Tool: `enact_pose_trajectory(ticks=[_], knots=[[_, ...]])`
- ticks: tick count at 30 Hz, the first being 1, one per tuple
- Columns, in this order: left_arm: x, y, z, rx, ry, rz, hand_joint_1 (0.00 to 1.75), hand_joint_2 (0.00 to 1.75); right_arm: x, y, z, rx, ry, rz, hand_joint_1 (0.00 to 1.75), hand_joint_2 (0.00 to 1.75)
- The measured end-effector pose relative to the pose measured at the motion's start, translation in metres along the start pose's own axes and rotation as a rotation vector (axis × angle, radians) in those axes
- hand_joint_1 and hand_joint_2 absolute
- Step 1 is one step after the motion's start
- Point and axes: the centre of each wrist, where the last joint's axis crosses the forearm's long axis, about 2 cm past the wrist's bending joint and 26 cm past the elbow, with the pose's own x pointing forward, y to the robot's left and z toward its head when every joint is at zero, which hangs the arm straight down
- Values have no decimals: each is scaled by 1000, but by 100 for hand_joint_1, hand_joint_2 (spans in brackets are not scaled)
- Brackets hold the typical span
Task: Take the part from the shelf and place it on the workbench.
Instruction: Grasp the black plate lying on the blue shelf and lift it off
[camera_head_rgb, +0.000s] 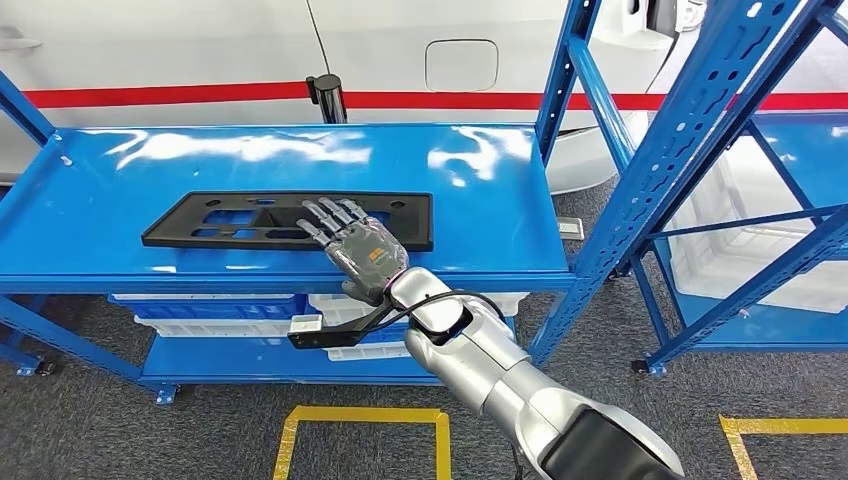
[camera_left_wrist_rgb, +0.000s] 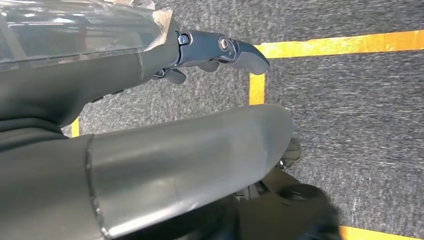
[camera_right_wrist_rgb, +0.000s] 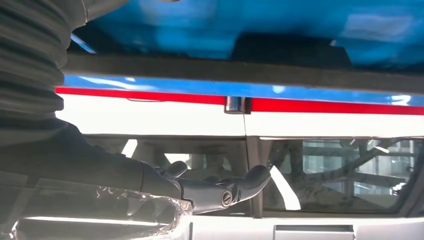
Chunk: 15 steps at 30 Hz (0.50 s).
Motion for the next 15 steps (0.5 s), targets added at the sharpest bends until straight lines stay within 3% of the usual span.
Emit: enact_pose_trajectory(ticks=[15], knots=[[0,-2,0,-9,13,-6,0,0,-2,6,6,10,4,2,0,175]])
